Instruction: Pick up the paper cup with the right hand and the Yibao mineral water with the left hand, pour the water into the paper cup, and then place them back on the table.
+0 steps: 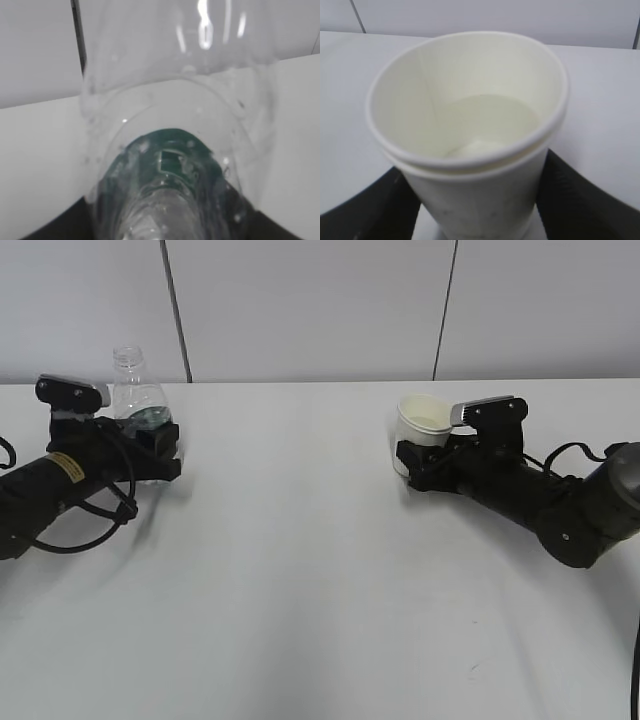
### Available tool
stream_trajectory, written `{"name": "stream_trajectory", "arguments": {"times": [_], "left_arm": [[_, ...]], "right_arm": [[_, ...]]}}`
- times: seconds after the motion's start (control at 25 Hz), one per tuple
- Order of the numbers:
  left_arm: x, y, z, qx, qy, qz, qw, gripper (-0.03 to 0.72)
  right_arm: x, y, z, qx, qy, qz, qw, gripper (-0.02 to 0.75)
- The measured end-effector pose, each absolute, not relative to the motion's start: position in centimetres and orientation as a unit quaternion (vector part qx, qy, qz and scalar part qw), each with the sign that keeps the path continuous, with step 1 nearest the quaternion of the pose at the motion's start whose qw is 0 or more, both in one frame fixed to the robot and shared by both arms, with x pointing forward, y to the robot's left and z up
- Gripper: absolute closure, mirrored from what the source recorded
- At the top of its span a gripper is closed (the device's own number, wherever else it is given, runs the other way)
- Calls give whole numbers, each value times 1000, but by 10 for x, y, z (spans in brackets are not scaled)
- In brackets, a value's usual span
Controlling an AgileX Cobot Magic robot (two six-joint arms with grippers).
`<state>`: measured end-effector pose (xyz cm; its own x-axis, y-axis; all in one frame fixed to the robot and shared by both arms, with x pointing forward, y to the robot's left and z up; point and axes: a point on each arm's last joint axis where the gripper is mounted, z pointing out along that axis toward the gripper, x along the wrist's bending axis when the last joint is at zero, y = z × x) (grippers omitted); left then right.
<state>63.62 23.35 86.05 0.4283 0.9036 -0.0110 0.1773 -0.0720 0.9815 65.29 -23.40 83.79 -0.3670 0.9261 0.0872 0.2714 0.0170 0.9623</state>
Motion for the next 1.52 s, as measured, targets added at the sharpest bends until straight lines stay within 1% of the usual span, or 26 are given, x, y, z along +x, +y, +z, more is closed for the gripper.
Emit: {"name": "stream_trajectory", "arguments": {"times": [1.52], "left_arm": [[636,232,860,656,407,334,541,386]], "right_arm": [[651,-229,841,427,657,534,318,218]]}}
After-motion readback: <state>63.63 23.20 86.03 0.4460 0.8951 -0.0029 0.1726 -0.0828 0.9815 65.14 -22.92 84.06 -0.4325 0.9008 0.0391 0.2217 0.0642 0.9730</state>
